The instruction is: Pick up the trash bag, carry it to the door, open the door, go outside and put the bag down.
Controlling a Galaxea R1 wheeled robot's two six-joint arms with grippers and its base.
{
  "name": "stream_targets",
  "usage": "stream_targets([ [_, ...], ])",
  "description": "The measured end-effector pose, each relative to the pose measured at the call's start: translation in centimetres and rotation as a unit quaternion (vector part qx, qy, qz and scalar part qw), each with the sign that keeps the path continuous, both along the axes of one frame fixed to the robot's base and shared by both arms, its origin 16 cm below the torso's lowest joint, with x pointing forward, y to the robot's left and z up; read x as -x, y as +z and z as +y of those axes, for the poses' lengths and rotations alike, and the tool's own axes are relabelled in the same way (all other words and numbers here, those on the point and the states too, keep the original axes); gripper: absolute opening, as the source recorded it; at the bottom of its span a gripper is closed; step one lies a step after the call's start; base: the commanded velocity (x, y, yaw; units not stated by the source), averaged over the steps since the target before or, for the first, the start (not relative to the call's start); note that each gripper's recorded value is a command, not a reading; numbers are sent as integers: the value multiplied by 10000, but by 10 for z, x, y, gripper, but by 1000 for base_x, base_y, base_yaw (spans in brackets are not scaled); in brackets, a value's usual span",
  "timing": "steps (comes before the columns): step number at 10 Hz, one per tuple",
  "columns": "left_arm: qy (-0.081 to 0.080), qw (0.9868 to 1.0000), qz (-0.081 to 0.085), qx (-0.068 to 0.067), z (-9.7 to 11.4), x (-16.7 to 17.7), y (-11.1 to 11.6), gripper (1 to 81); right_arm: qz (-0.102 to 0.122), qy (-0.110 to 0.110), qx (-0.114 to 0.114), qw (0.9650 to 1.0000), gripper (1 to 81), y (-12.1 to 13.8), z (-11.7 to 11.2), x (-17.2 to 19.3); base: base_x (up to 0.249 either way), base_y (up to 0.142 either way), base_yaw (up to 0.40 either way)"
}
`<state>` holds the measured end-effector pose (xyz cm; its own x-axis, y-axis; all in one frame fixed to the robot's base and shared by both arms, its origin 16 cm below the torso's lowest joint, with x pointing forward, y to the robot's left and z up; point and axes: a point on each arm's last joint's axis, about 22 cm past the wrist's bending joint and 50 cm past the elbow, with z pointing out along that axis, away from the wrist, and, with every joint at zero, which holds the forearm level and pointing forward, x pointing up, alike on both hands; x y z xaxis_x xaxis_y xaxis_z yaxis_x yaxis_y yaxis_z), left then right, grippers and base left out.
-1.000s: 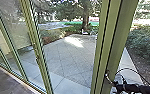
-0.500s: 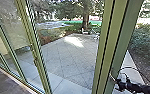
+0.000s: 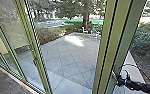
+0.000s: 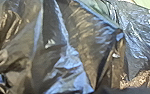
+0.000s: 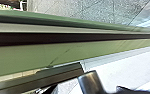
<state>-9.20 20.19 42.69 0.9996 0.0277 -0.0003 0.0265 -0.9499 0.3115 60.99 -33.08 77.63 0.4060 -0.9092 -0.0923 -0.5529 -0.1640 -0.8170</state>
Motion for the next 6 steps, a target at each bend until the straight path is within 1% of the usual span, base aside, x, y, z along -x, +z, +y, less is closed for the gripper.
stream_targets([
  [1,-1,10000,1,-2,0,-1,0,10,-11,35,30,10000,811,1,0,-1,0,0,0],
  [3,-5,10000,28,-1,0,2,0,10,9,205,160,9997,811,1,2,2,0,0,0],
  [5,-4,10000,31,0,0,3,0,10,-63,416,380,9984,811,5,1,5,0,0,0],
  [6,-5,10000,38,4,1,4,1,10,-90,550,588,9967,811,8,-3,2,0,0,0],
])
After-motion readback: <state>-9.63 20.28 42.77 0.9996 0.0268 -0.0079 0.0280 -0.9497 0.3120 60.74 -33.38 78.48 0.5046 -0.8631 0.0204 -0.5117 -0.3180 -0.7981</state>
